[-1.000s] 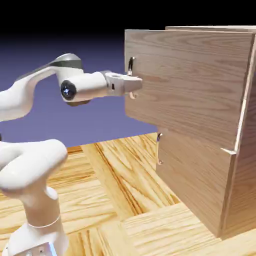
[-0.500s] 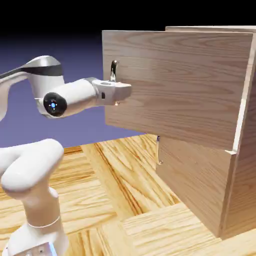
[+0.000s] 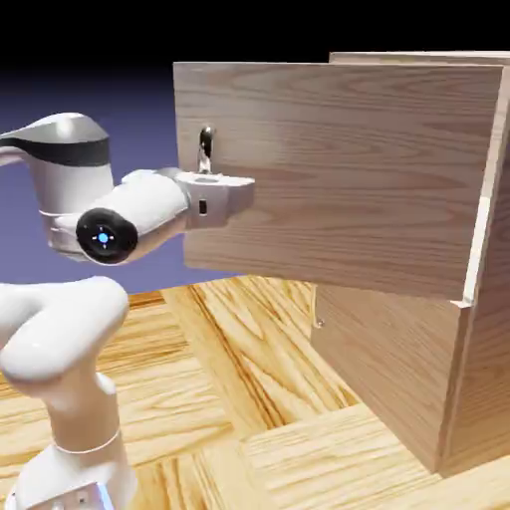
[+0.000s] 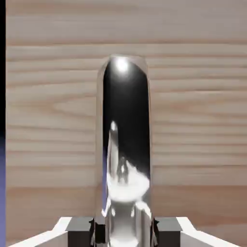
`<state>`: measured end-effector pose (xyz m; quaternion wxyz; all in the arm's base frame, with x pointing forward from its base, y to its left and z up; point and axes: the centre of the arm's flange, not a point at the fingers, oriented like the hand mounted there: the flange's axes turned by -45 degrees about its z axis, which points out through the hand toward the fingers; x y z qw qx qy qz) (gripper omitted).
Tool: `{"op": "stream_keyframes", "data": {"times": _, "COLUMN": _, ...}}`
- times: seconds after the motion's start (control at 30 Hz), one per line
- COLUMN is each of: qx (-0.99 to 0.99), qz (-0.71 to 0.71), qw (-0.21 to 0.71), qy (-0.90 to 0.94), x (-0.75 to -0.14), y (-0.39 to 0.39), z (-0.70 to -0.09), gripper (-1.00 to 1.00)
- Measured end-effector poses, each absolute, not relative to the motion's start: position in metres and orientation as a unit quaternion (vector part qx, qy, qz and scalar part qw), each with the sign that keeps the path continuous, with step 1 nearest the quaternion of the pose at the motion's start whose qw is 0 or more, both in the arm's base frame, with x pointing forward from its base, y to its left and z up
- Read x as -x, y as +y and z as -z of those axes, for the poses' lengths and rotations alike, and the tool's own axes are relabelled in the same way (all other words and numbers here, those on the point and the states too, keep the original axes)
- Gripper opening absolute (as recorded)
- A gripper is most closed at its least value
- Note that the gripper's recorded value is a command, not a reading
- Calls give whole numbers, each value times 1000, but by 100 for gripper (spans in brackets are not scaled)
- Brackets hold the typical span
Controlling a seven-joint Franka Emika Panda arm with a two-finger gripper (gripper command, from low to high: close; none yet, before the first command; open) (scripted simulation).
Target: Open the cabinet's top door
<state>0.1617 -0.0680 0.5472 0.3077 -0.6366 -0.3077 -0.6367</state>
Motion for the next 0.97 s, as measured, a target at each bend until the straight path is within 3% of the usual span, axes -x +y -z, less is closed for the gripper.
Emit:
{"op": "stream_keyframes", "data": {"times": 0.47, "qx": 582, "qz": 582, "qw": 402, "qy": -402, "x": -138, "y": -202, "z": -547, "gripper": -100}}
{"op": "stream_keyframes", "data": {"times": 0.97, "qx": 518, "qz": 518, "qw": 482, "qy": -482, "x": -153, "y": -328, "z": -547, "gripper": -100}}
